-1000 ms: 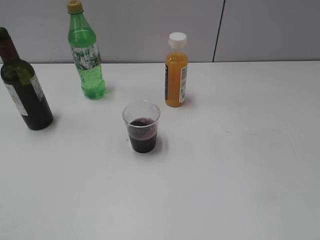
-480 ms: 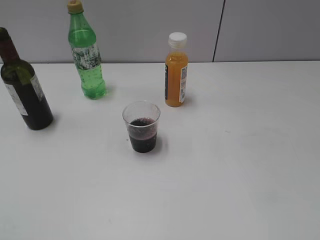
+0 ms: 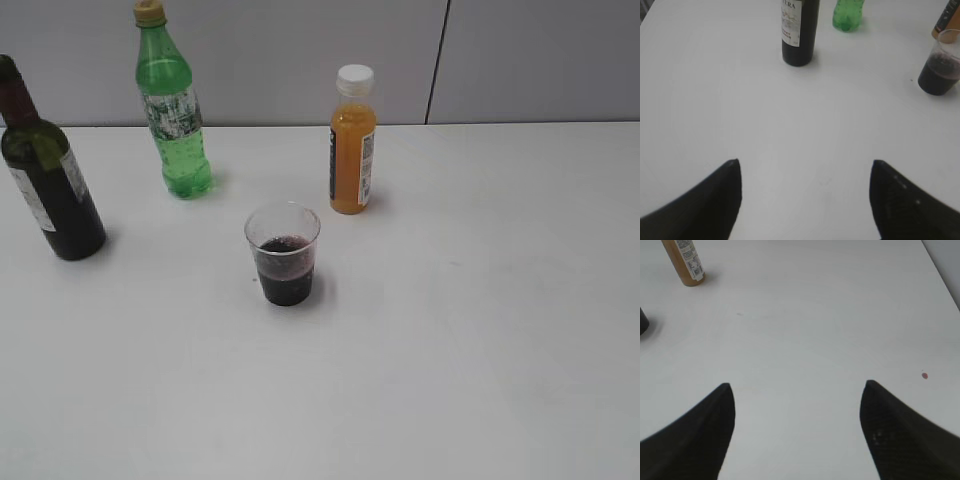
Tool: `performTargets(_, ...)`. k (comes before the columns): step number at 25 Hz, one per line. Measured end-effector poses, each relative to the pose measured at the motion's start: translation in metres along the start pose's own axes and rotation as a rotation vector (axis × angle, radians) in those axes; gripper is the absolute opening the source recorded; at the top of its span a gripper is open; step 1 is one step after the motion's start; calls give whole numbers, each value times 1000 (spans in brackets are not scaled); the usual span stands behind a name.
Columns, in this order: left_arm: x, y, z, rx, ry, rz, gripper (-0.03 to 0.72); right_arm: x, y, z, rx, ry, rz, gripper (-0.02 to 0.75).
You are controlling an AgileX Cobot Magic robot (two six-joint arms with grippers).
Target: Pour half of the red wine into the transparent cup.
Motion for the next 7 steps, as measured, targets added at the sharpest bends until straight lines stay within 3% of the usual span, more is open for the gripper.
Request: performTargets(7,0,0,0,0,0,0,594,0,0,0,0,0,2,588)
Point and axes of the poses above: a point on each arm's last joint axis where the gripper is mounted, z pointing back along that axis away from the gripper, x along the wrist's bending axis when the last joint is at zero, y = z × x, the point moved 8 cm from there along -z, pointing out along that axis toward the gripper, and after that the axes turned 13 degrees about z, right-handed, at the moved point
